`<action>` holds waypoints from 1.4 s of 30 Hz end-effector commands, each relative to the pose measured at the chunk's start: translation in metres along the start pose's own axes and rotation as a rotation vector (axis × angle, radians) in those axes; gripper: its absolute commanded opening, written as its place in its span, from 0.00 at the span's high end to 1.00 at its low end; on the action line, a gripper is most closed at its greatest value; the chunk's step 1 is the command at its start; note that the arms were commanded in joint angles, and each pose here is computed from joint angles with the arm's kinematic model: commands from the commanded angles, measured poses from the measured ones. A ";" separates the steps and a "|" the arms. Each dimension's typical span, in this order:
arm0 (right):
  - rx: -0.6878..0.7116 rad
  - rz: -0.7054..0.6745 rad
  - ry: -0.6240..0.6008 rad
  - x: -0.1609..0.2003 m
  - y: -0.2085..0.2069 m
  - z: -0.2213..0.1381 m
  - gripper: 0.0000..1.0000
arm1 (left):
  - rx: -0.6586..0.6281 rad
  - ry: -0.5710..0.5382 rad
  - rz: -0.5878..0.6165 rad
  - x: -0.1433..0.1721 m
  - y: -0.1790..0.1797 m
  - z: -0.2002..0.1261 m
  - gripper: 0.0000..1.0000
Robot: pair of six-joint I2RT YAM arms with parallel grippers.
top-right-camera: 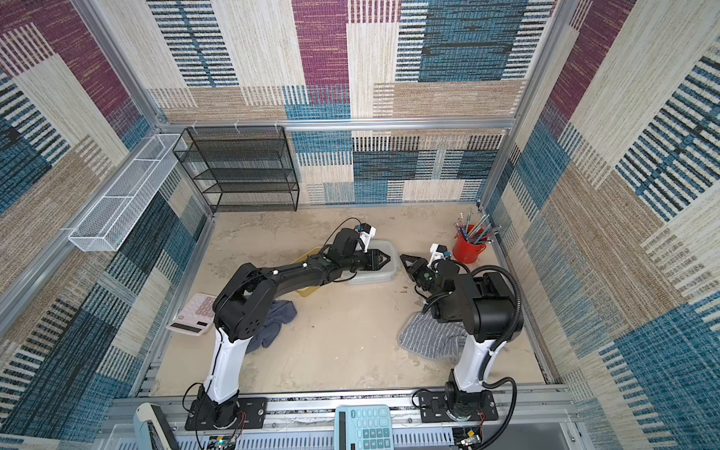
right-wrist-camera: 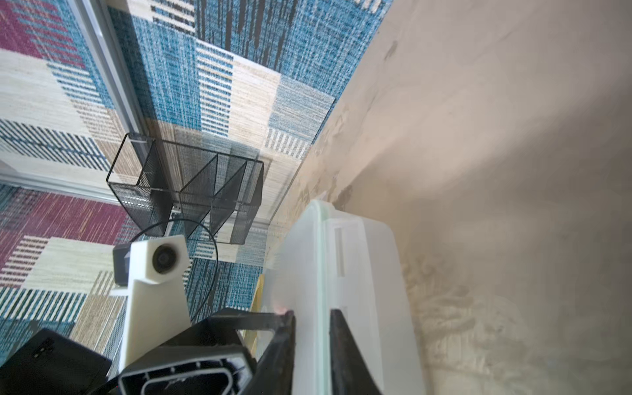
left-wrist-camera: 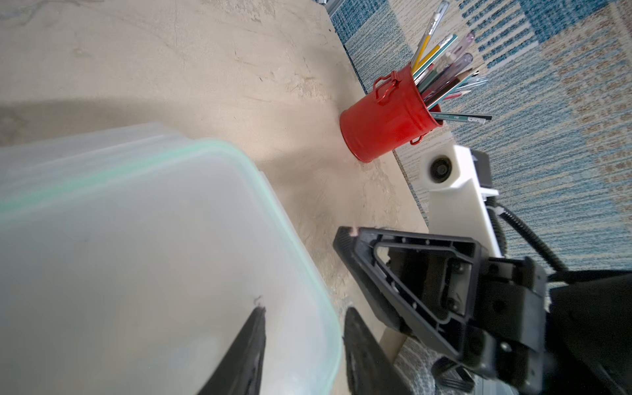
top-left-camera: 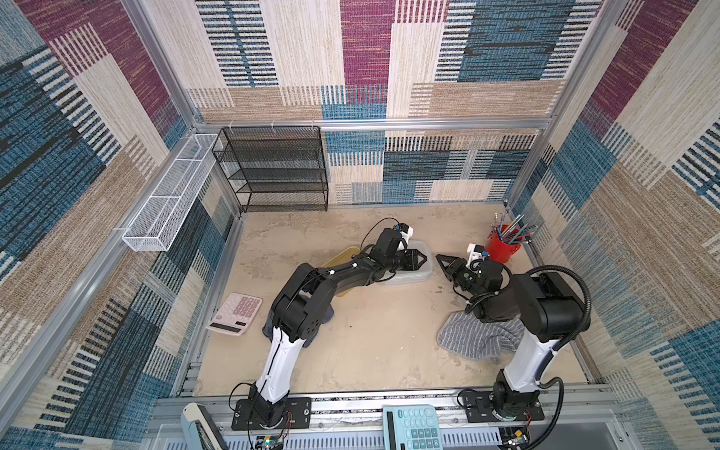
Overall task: Wipe the insides of the lunch boxes
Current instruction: Open the fastener of the lunch box, then open the lid of the lunch box.
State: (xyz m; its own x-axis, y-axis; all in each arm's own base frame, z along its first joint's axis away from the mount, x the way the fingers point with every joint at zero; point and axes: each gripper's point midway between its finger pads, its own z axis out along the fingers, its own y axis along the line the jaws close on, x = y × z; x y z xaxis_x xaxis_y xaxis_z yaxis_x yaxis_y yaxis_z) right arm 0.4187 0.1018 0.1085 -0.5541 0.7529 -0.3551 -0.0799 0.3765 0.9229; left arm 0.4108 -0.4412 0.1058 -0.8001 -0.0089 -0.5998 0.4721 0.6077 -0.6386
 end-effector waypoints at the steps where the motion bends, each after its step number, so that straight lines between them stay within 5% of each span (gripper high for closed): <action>1: 0.010 -0.068 -0.018 -0.006 0.005 -0.001 0.80 | -0.200 0.227 -0.089 0.065 0.051 -0.006 0.58; 8: 0.050 -0.098 -0.027 -0.012 0.004 0.000 0.50 | -0.125 0.160 -0.048 0.040 0.022 -0.019 0.53; 12: 0.062 -0.105 0.002 -0.007 -0.002 0.003 0.30 | -0.108 0.090 -0.001 0.015 0.002 -0.039 0.41; 17: 0.047 -0.088 0.061 0.004 -0.010 0.011 0.19 | -0.134 0.035 0.063 -0.009 -0.010 -0.070 0.29; 27: -0.008 -0.045 0.124 0.014 -0.013 0.020 0.13 | -0.248 0.040 -0.013 -0.003 0.042 -0.097 0.22; 42: -0.086 -0.030 0.144 0.018 0.004 0.024 0.28 | -0.278 0.038 -0.035 0.006 0.052 -0.103 0.23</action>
State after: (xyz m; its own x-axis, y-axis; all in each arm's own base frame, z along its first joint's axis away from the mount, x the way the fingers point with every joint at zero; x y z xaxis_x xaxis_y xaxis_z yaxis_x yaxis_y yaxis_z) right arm 0.4283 0.1273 0.0863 -0.6743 0.6566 -0.3380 -0.1082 0.3649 0.9247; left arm 0.3972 -0.3415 0.1241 -0.8146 -0.0121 -0.5799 0.3666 0.7640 -0.5309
